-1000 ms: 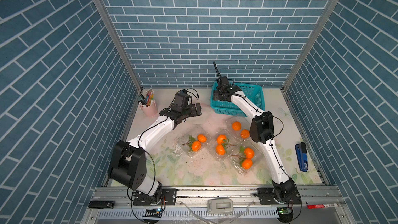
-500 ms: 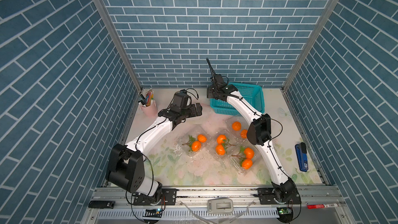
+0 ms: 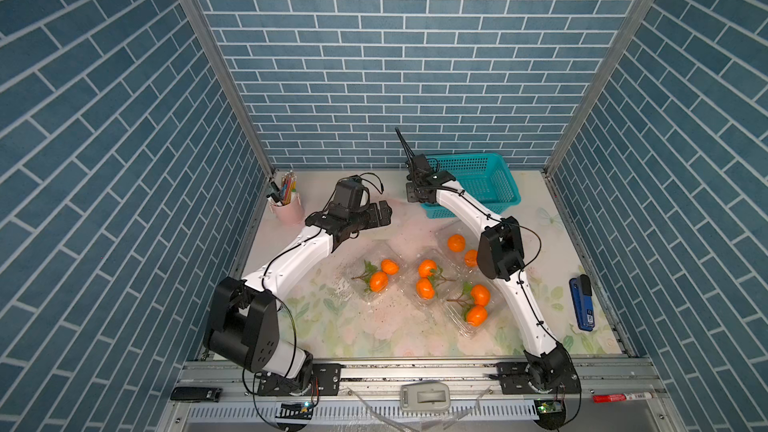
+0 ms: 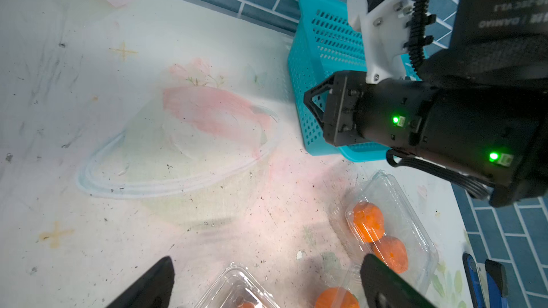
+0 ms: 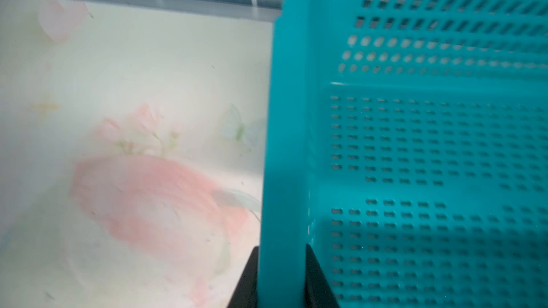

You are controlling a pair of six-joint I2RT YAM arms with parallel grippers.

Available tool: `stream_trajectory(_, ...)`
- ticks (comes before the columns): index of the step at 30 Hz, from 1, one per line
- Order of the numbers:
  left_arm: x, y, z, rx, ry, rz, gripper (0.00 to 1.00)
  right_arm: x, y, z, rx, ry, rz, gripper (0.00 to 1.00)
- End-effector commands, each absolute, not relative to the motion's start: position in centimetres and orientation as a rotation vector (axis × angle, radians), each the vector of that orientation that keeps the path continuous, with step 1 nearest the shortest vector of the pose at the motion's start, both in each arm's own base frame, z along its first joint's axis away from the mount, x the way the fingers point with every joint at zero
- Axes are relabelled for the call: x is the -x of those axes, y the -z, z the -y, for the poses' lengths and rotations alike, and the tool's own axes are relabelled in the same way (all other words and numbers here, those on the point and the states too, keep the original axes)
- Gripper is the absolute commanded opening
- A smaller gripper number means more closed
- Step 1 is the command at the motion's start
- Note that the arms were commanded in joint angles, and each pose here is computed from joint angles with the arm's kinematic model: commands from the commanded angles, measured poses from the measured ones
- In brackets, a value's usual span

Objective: Take oranges out of containers
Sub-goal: Move the basket to the corner of the board, then move the packing box to the center of the board.

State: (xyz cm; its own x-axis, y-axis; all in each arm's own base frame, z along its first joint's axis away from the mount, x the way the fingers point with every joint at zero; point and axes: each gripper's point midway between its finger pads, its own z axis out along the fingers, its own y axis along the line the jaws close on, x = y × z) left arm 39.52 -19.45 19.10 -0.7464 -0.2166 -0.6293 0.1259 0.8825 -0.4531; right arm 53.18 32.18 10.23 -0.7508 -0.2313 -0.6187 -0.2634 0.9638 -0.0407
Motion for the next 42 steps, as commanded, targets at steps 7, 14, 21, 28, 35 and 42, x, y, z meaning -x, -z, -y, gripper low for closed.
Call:
stream_trajectory(7,-40.3,-18.5,23.2,0.005,0.682,-2.359,0.99,-53.5,-11.9,-20.2,0.279,0.060,-2.478,0.02)
stream_trajectory(14,-40.9,-18.4,25.7,-0.029,0.711,-2.371,0.99,-53.1,-11.5,-15.8,0.319,0.091,-2.470,0.01)
stream_trajectory(21,-40.8,-18.3,25.9,-0.042,0.688,-2.403,0.99,-53.8,-11.1,-14.5,0.361,0.168,-2.459,0.01)
stream_trajectory(28,-39.4,-17.9,21.2,-0.028,0.357,-2.502,0.99,-53.4,-14.3,-15.5,0.294,0.048,-2.432,0.39)
stream_trajectory(35,-35.5,-16.9,13.5,0.162,0.075,-2.569,0.99,-50.0,-19.7,-19.6,0.298,-0.139,-2.360,0.78)
stream_trajectory(42,-29.9,-15.3,9.0,0.380,0.177,-2.565,0.99,-43.2,-18.5,-28.0,0.433,-0.428,-2.374,0.92)
